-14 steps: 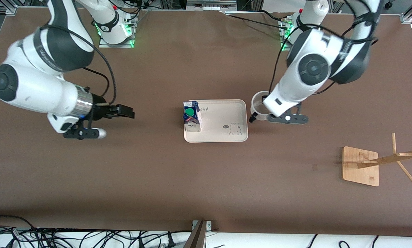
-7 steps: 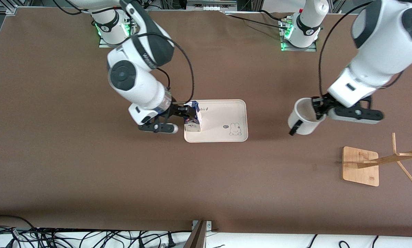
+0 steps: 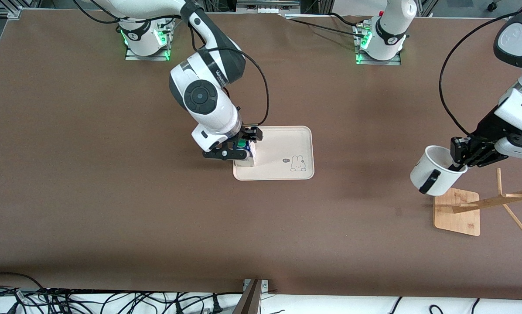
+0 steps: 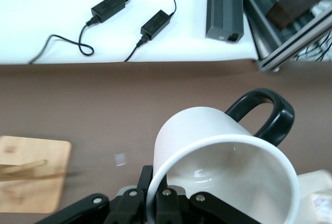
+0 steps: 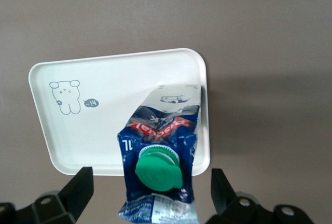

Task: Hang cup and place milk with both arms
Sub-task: 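Carry the mug to the stand while the right gripper moves the carton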

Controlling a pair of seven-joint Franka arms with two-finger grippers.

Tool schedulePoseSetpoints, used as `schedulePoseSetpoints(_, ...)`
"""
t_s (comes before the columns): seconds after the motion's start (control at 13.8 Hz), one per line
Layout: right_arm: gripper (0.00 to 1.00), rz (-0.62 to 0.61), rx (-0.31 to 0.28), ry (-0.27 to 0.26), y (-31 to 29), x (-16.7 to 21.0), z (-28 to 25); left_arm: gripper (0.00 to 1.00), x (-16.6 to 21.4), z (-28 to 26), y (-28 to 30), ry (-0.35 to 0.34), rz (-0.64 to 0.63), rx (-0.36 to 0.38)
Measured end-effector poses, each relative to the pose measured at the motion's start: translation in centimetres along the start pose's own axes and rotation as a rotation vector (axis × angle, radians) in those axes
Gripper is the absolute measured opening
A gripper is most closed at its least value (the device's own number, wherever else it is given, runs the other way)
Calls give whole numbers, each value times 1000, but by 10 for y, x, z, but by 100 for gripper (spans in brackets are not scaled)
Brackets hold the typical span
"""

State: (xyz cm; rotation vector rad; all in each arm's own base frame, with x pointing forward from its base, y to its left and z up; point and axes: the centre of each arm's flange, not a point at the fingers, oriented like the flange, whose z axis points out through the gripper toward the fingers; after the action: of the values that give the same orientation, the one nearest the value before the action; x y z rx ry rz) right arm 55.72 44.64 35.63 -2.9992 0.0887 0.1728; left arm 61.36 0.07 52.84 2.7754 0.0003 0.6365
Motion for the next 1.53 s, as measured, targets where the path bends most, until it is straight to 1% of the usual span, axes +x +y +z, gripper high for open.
schedulePoseSetpoints(0.07, 99, -12, -11, 11, -3, -1, 7, 5, -5, 6, -8, 13, -78, -62)
schedulePoseSetpoints(0.15, 96, -27, -27, 25, -5, -1, 12, 5, -9, 10, -17, 25, -148, -111)
schedulePoseSetpoints(0.22, 96, -38, -40, 33, -6, -2, 16, 5, -12, 12, -24, 35, -210, -155)
schedulePoseSetpoints(0.29, 89, -44, -50, 36, -7, -2, 19, 5, -14, 13, -29, 49, -274, -205)
schedulePoseSetpoints(0.44, 63, -48, -61, 35, -5, -3, 23, 5, -16, 15, -40, 79, -378, -291)
schedulePoseSetpoints(0.51, 53, -47, -64, 33, -4, -3, 25, 5, -20, 18, -52, 93, -420, -338)
schedulePoseSetpoints(0.58, 41, -46, -65, 32, -4, -3, 25, 5, -26, 23, -64, 99, -449, -387)
schedulePoseSetpoints(0.65, 35, -47, -64, 33, -4, -3, 24, 5, -34, 28, -78, 94, -468, -425)
schedulePoseSetpoints(0.73, 34, -48, -63, 34, -5, -4, 23, 5, -40, 33, -93, 84, -482, -443)
schedulePoseSetpoints(0.87, 35, -43, -65, 29, -4, -5, 8, 5, -48, 40, -114, 70, -499, -446)
schedulePoseSetpoints(1.09, 36, 12, -84, -6, 24, -1, -59, 5, -55, 44, -135, 82, -479, -423)
schedulePoseSetpoints(1.24, 36, 85, -91, 7, 68, 11, -115, 5, -65, 42, -167, 107, -441, -389)
schedulePoseSetpoints(1.38, 36, 168, -103, 34, 119, 28, -155, 5, -76, 42, -195, 109, -407, -345)
schedulePoseSetpoints(1.45, 36, 184, -112, 44, 146, 38, -168, 5, -81, 42, -205, 104, -387, -327)
schedulePoseSetpoints(1.53, 36, 168, -128, 43, 175, 48, -176, 5, -85, 45, -212, 103, -364, -315)
